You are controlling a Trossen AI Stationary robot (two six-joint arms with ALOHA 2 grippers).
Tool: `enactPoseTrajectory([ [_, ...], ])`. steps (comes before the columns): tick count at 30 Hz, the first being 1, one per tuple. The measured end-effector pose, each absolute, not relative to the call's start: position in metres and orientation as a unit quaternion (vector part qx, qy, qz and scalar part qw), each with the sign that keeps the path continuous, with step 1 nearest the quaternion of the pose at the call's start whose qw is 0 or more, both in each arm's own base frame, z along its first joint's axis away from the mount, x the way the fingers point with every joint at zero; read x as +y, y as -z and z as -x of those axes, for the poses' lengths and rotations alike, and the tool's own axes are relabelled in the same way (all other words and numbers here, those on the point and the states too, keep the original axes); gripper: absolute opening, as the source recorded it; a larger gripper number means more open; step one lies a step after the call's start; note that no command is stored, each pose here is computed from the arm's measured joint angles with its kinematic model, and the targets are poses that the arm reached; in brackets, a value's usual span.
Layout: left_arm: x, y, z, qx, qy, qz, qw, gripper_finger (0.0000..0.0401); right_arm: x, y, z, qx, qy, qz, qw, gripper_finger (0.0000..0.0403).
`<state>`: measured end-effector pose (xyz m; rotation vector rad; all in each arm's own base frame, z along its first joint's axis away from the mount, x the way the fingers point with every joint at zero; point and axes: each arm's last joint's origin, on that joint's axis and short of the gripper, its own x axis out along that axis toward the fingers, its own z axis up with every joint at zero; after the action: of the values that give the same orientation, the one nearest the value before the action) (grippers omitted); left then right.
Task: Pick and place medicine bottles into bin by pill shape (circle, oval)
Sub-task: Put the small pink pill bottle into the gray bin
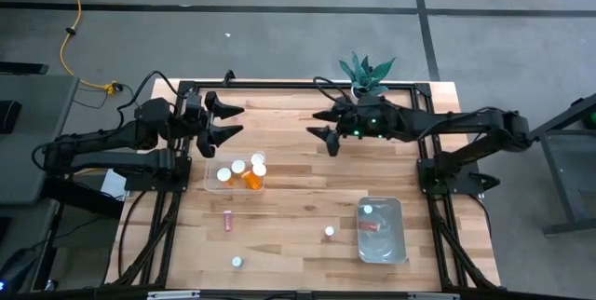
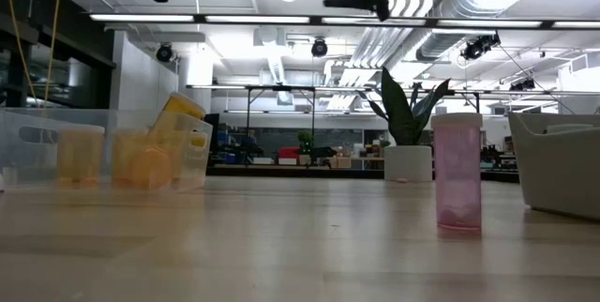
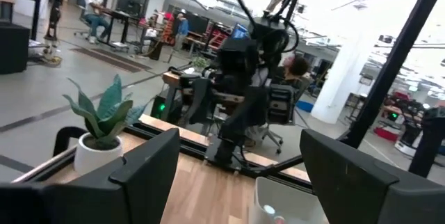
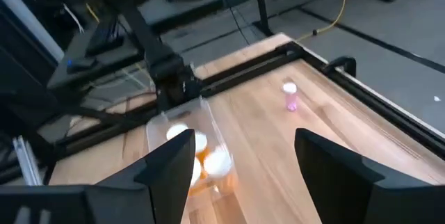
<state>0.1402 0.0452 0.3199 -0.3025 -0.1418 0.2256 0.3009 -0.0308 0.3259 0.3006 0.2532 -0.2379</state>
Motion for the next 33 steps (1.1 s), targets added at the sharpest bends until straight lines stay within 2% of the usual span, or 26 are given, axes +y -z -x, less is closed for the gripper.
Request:
enactPoseTrajectory([
  [5,0.048,-0.320,-0.139,-0.072,-0.135,0.138,0.979,0.0286,-0.025,-0.324,-0.282,0.188,0.116,-0.137,0.966,0.0239],
  [8,0.049,-0.320,-0.139,-0.074,-0.156,0.125,0.977,0.0286,-0.020,-0.306,-0.272,0.197,0.104,-0.142,0.964,0.0239],
  [11,0.050,-0.320,-0.139,-0.074,-0.169,0.115,0.976,0.0286,-0.018,-0.283,-0.257,0.173,0.092,-0.183,0.963,0.0239],
  [14,0.050,-0.319,-0.139,-0.067,-0.174,0.098,0.978,0.0286,-0.017,-0.272,-0.242,0.099,0.083,-0.220,0.967,0.0239],
  [18,0.051,-0.316,-0.141,-0.050,-0.176,0.092,0.979,0.0286,-0.017,-0.273,-0.228,0.006,0.076,-0.197,0.977,0.0239],
  [23,0.052,-0.311,-0.146,-0.029,-0.169,0.095,0.981,0.0286,-0.017,-0.278,-0.223,-0.011,0.080,-0.113,0.990,0.0239],
  [30,0.052,-0.310,-0.147,-0.025,-0.162,0.098,0.981,0.0286,-0.017,-0.278,-0.224,-0.007,0.080,-0.096,0.992,0.0239],
  [33,0.053,-0.309,-0.147,-0.029,-0.194,0.120,0.973,0.0286,-0.018,-0.278,-0.224,-0.007,0.085,-0.090,0.992,0.0239],
])
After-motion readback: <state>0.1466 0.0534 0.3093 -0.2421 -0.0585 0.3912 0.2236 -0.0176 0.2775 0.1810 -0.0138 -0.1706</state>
